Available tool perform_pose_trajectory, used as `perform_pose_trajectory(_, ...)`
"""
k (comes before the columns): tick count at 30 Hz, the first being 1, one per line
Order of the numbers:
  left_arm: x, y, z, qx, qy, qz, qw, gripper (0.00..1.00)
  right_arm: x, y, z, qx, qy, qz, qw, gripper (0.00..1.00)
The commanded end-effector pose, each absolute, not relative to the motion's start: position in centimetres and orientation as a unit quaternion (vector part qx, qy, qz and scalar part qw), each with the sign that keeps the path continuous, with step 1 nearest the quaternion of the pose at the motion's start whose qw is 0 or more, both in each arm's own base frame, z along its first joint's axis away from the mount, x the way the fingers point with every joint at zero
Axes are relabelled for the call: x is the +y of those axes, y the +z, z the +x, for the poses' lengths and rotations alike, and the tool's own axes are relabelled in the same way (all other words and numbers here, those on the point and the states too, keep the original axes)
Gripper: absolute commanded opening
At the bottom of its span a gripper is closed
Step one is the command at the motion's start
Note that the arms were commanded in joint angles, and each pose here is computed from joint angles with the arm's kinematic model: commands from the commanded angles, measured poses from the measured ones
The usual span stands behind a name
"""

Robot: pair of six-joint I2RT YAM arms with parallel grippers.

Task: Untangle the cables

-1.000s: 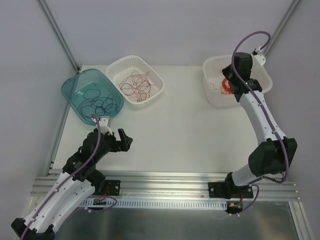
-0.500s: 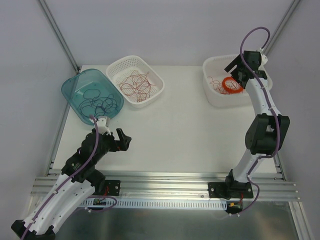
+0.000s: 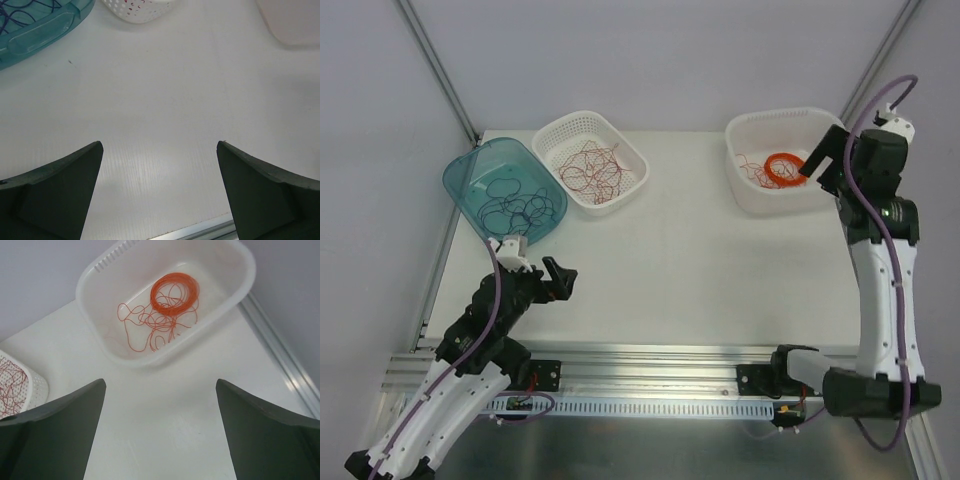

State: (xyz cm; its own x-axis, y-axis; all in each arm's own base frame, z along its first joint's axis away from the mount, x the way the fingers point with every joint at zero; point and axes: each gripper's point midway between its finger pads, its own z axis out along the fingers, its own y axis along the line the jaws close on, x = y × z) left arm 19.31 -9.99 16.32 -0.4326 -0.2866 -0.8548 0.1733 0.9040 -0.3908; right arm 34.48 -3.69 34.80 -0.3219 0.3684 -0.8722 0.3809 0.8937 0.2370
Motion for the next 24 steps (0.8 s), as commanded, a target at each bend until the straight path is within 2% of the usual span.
perform_pose_trajectory(1,-9.2,17.4,18.9,0.807,-0.222,-0.071,0.543,0.99,-4.9,36.2,27.9,0.811,-0.065,0.184,0.551,0.97)
perform_pose_trajectory(8,-6.9,23.2,16.8,0.773,-0.213,-0.057,0.595,0.99,-4.7,39.5,17.6,0.778,-0.082,0.134,0.608,0.97)
perform_pose_trajectory(14,-4.2,27.8,13.3,0.745,-0.202,-0.036,0.634,0.99,-4.8,39.9,10.2,0.727,-0.086,0.133,0.668,0.97)
perform_pose_trajectory(18,-2.0,30.1,10.6,0.728,-0.194,-0.033,0.656,0.99,-3.9,39.5,7.2,0.706,-0.062,0.119,0.696,0.97)
perform_pose_trajectory(24,0.2,30.8,6.8,0.730,-0.196,-0.038,0.654,0.99,-2.9,37.1,3.7,0.709,-0.027,0.115,0.695,0.97)
